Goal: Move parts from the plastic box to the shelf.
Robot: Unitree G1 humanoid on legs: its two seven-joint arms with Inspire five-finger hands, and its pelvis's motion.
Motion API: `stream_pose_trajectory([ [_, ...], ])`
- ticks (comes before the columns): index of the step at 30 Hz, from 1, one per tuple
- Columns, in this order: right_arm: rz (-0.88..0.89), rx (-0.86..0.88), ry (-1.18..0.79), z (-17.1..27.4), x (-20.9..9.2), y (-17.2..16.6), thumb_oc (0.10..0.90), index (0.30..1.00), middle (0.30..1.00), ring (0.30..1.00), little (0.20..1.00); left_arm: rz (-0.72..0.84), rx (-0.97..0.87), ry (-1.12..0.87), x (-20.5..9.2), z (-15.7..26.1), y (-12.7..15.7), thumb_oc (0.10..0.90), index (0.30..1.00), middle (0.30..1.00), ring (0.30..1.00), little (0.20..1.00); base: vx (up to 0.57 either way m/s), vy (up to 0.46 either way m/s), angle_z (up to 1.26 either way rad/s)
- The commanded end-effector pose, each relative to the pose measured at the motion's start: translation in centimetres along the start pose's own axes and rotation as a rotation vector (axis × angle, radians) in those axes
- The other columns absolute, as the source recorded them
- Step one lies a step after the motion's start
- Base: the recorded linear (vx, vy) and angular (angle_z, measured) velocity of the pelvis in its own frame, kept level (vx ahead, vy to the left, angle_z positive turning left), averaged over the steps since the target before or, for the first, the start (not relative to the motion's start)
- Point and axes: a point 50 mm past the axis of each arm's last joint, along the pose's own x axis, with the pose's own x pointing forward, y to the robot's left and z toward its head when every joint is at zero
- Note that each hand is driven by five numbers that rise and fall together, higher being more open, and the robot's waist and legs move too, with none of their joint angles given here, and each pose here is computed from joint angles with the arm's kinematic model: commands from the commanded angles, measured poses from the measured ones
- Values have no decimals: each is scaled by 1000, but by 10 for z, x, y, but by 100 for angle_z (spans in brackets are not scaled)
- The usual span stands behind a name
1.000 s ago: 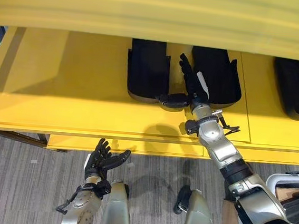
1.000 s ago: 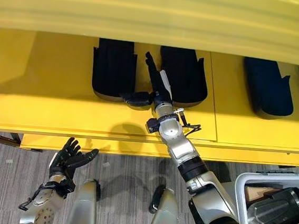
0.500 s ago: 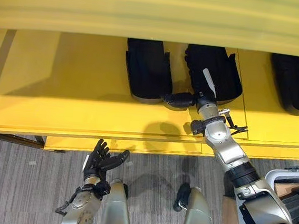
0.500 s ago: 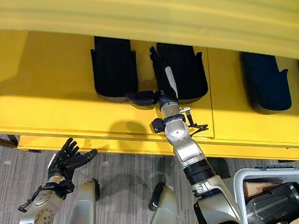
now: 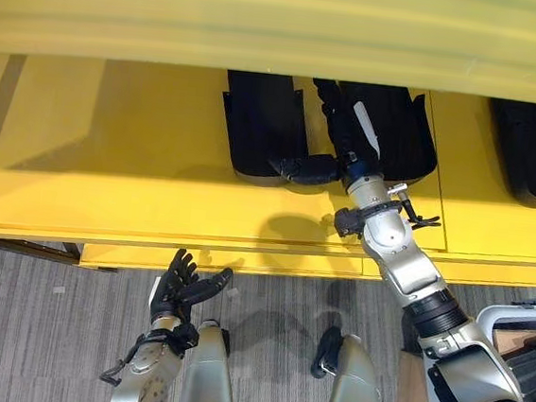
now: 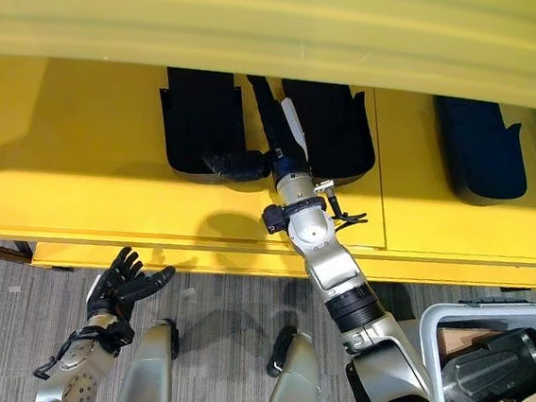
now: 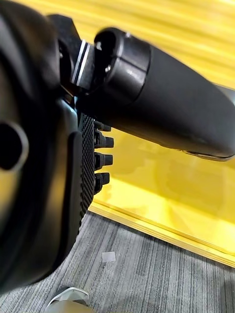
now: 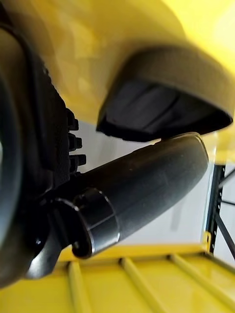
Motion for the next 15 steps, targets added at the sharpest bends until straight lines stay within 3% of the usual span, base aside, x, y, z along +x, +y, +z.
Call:
stream_pose_trajectory([
  [1, 18, 58, -430, 94, 23, 3, 900, 1000, 1000, 1000, 1000, -88, -9, -217, -2, 42, -11, 900, 1000, 1000, 1000, 1000, 0, 0, 0],
  [15, -9, 48, -584, 126, 15, -7, 900, 1000, 1000, 1000, 1000, -93, 1, -230, 0, 45, -13, 900, 1000, 1000, 1000, 1000, 0, 0, 0],
])
